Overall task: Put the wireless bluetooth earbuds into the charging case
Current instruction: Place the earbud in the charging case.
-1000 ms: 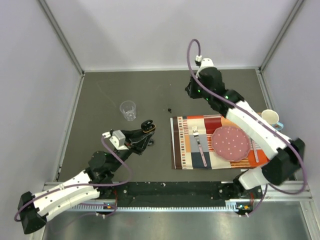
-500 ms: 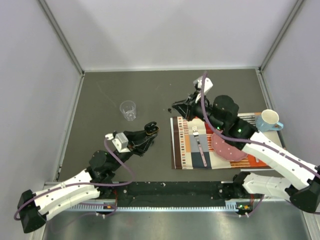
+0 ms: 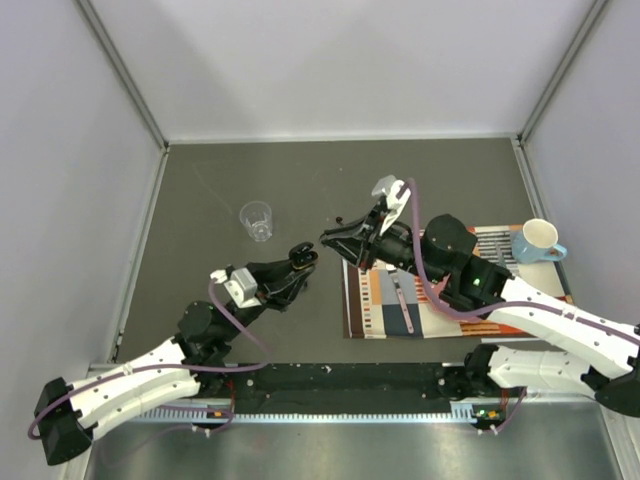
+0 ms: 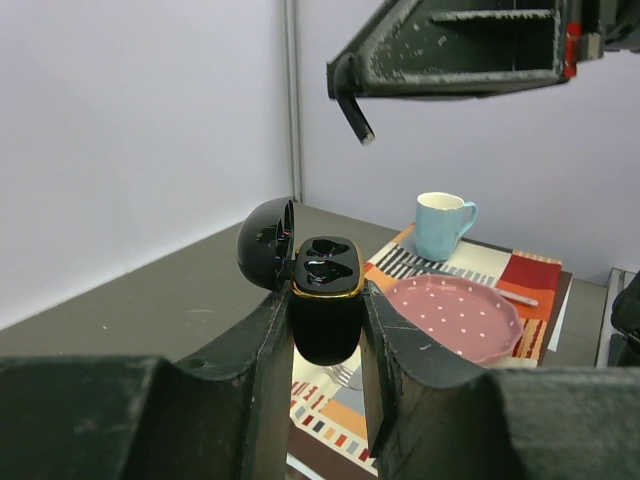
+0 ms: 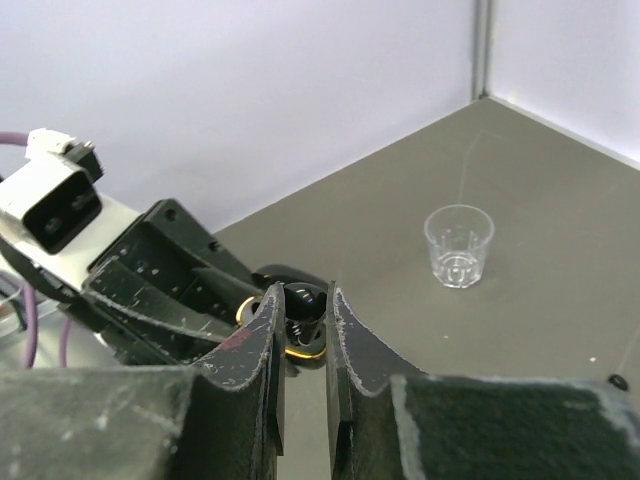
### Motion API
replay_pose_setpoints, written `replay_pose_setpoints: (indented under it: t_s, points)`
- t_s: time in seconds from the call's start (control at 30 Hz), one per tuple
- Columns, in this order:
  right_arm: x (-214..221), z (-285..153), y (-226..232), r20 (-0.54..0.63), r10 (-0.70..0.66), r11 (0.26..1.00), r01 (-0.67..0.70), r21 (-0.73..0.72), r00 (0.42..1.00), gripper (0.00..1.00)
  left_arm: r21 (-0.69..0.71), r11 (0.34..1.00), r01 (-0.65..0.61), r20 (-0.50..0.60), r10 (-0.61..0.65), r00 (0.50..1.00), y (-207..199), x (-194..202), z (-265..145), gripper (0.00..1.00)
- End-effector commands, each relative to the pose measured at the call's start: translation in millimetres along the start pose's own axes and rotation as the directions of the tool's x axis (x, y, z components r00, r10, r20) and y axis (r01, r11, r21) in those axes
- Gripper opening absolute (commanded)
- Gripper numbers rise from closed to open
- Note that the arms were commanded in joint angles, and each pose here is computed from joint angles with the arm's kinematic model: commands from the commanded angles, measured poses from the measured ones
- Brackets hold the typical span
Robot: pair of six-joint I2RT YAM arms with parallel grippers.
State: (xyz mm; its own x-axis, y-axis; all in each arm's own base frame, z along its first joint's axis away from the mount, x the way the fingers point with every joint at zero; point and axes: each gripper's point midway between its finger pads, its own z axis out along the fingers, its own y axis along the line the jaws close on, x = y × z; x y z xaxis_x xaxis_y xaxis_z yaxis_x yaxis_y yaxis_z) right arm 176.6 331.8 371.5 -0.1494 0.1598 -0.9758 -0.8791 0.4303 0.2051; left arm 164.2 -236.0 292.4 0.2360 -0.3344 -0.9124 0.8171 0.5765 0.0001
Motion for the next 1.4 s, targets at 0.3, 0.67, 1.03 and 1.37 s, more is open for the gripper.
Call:
replay_pose_setpoints:
  t_s: [0.3,0.67,1.03,1.37]
  points:
    - [6.3,18.2,28.4,0.010,-0.012,0.997,0.012,-0.072,1.000,0.00,0.005,1.000,-0.029,0.112,0.028,0.993,0.0,-27.0,-1.3,0.00]
    - [16.3,25.2,24.4,-0.011,-0.039,0.998,0.038,-0.050,0.999,0.00,0.008,1.000,-0.014,0.115,0.013,0.993,-0.9,-27.6,1.0,0.00]
    - [28.3,28.6,12.8,-0.031,-0.086,0.996,0.086,0.005,0.996,0.00,0.041,0.999,-0.008,0.134,0.002,0.991,-7.0,-31.9,3.6,0.00]
    - [30.0,25.0,4.3,-0.033,-0.126,0.991,0.127,0.039,0.991,0.00,0.021,1.000,-0.005,0.141,0.002,0.990,-3.5,-32.5,0.9,0.00]
